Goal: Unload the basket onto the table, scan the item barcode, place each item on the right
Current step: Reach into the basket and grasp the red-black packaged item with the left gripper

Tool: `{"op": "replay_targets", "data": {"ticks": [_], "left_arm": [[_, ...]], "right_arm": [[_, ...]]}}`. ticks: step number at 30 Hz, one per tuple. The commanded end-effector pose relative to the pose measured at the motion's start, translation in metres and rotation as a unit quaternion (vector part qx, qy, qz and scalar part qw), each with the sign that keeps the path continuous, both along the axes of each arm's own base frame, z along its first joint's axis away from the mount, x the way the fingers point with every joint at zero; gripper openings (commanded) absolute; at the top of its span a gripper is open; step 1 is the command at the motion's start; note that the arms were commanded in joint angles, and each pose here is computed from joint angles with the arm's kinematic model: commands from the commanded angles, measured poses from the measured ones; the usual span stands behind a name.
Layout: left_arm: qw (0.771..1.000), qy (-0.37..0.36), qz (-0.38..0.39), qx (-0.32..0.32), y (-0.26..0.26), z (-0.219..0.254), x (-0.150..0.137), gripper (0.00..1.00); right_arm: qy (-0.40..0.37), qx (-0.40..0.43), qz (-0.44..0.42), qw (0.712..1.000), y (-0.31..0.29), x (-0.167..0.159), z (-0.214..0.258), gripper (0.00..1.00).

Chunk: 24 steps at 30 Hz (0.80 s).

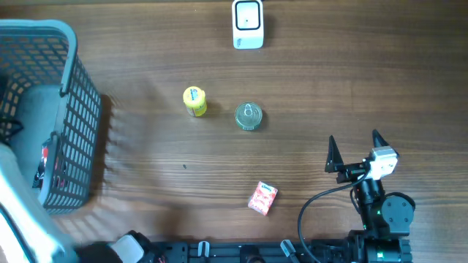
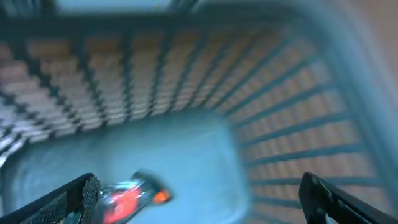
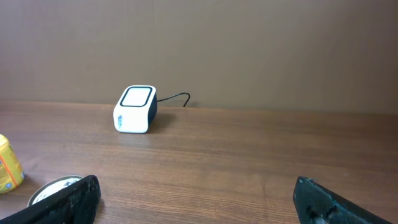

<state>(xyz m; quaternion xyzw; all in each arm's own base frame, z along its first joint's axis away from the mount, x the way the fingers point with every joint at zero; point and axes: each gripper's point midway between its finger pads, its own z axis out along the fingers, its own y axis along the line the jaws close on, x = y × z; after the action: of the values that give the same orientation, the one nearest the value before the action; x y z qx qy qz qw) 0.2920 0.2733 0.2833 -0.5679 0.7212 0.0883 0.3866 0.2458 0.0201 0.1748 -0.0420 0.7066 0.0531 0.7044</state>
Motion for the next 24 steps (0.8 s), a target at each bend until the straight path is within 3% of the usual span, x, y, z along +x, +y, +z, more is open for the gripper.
{"op": "replay_targets", "data": {"ticks": [1,4,8,17,24], "left_arm": [[0.996,0.065,-0.001,-0.059,0.016,-0.052,-0.010,1.00],[0.983,0.145,-0.099,-0.054,0.017,-0.087,0.001,1.00],[0.944,0.227,-0.231,-0.064,0.005,-0.133,0.011,1.00],[0.886,0.312,-0.328,-0.106,-0.004,-0.195,0.003,1.00],[0.860,0.352,-0.346,-0.127,-0.019,-0.231,-0.023,1.00]], "right_arm": [[-0.003,0.006,-0.002,1.000,0.000,0.000,0.001,1.00],[-0.003,0.006,-0.002,1.000,0.000,0.000,0.001,1.00],[-0.003,0.006,-0.002,1.000,0.000,0.000,0.001,1.00],[-0.003,0.006,-0.002,1.000,0.000,0.000,0.001,1.00],[-0.003,0.006,-0.002,1.000,0.000,0.000,0.001,1.00]]}}
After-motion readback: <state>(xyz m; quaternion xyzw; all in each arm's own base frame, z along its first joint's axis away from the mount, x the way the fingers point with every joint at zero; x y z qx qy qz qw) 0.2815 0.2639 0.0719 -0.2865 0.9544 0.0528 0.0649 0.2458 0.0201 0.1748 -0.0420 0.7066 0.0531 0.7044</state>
